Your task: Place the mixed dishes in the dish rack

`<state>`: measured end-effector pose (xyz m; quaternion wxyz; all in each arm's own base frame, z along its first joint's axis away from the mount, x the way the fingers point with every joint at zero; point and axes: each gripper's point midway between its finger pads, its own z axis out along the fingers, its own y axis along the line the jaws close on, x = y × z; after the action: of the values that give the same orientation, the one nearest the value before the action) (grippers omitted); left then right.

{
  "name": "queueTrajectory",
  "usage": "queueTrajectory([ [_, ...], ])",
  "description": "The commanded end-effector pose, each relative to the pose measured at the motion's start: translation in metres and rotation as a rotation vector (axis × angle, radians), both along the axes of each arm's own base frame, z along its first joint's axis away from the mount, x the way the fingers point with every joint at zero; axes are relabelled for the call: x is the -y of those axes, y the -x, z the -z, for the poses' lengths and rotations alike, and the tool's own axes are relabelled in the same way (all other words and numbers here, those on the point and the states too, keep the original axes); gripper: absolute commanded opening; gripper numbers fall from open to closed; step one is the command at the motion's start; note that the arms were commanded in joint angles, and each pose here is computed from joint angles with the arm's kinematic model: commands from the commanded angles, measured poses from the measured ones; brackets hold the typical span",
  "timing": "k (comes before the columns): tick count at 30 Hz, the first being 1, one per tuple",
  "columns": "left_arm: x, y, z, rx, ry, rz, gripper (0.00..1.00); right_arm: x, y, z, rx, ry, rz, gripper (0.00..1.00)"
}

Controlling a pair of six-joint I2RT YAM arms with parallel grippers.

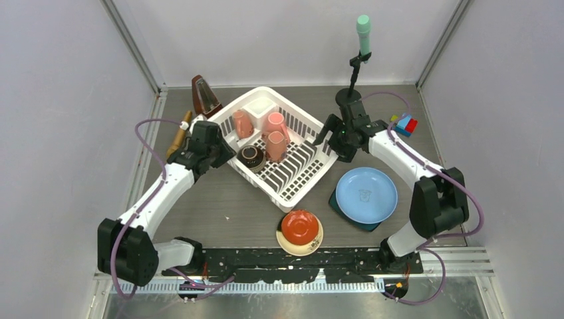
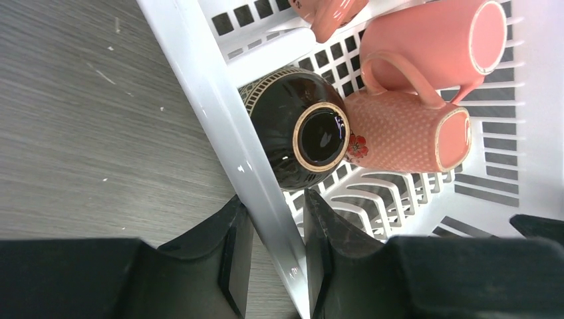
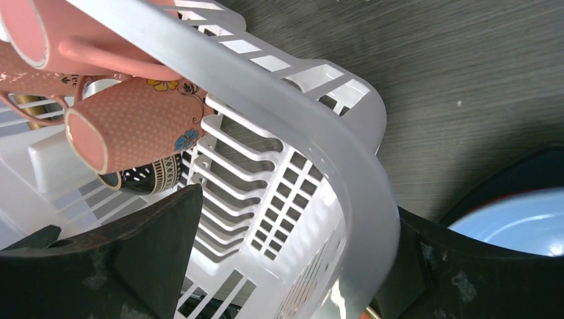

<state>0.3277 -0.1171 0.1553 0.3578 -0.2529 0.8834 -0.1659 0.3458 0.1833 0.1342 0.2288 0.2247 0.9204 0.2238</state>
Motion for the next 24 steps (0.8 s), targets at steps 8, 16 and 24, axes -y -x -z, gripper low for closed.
queueTrajectory([
  [8,-0.010,-0.002,-0.016,0.111,-0.026,-0.020,0.30,-0.066,-0.075,-0.027,0.109,-0.092,-0.138,0.93],
  [16,-0.015,-0.002,-0.028,0.127,-0.108,0.040,0.73,-0.041,-0.073,-0.045,0.165,-0.006,-0.155,1.00],
  [24,-0.012,0.014,-0.057,0.118,-0.184,0.202,0.93,0.023,-0.050,-0.081,0.218,0.053,-0.105,1.00],
])
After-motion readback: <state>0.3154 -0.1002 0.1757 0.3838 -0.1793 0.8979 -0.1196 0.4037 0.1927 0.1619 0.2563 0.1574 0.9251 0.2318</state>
